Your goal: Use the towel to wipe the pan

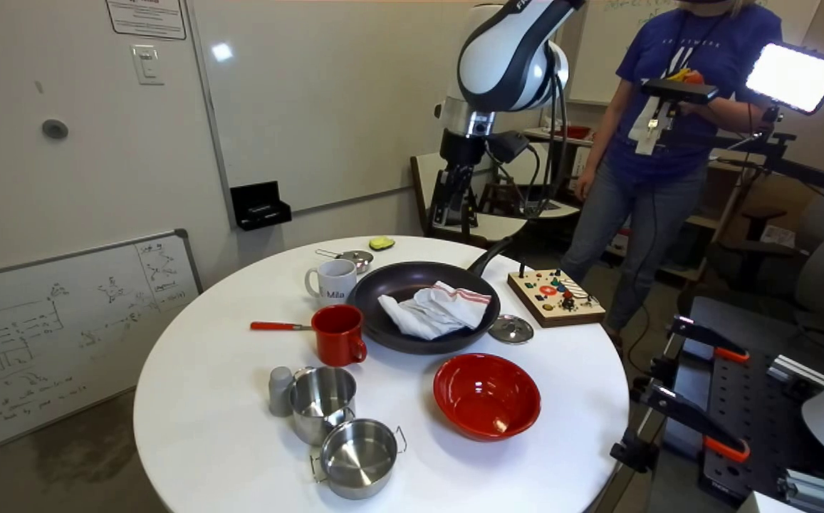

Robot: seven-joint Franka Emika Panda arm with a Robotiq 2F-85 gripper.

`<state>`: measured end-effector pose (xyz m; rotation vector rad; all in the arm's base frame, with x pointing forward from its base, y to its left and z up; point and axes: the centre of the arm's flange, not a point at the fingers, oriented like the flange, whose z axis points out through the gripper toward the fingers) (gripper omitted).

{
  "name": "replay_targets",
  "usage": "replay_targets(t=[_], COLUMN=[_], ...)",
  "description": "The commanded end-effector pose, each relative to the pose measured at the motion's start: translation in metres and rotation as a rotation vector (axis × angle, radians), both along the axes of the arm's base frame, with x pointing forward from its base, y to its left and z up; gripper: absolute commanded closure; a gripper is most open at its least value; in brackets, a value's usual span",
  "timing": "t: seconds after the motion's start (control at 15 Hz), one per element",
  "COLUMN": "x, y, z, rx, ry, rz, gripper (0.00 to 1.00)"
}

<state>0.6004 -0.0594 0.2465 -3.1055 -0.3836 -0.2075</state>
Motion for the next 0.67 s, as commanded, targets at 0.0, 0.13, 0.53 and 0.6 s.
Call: replay_targets(t=[0.0,0.13,0.53,0.6], x=[-0.016,-0.018,-0.025,-0.026], y=[-0.008,-0.01,-0.008,-0.008], z=[0.029,0.034,0.039,0.039], rx=[0.063,0.075,0.192,0.196], ry=[0.002,0.009,0.116,0.125], rz=[0.014,0.013,0.034,0.039], gripper=[0.0,0.0,0.0,0.0])
